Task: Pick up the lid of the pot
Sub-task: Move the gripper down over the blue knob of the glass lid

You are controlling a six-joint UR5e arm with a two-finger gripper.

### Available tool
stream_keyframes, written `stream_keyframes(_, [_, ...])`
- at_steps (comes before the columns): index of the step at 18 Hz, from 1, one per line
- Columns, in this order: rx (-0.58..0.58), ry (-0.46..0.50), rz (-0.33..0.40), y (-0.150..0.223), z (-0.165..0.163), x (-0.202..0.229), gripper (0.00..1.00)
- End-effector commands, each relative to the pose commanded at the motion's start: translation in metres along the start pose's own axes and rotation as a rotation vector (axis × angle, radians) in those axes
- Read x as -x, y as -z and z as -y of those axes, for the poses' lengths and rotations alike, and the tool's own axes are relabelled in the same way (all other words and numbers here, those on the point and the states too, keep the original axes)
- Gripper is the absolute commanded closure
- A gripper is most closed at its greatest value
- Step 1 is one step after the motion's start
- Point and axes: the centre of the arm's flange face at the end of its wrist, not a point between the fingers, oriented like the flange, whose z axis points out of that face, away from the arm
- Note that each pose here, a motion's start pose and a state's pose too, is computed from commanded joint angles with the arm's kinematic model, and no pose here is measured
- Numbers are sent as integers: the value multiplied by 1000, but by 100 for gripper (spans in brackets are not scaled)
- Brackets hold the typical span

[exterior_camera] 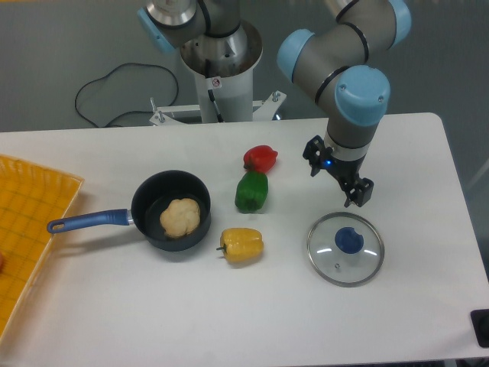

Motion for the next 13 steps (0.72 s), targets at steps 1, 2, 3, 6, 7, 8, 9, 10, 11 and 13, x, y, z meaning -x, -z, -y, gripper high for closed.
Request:
stream_keyframes(1, [-4,9,15,1,2,9,0])
stream_keyframes(2, [-10,29,22,1,4,17,0])
stream_keyframes(3, [-9,44,17,-4,5,23,0])
stream_keyframes(6, [-13,47,13,-18,10,39,0])
stream_keyframes(7, [-19,49,21,-23,10,45,0])
stream_keyframes(8, [-30,53,27,-28,10,48,0])
stream_keyframes(9, [-39,59,27,-32,10,50,0])
stream_keyframes(10, [-42,64,22,-36,9,52,0])
stream_keyframes(11, [-45,70,22,-36,6,54,0])
stream_keyframes(13, [-57,73,13,-42,4,59,0])
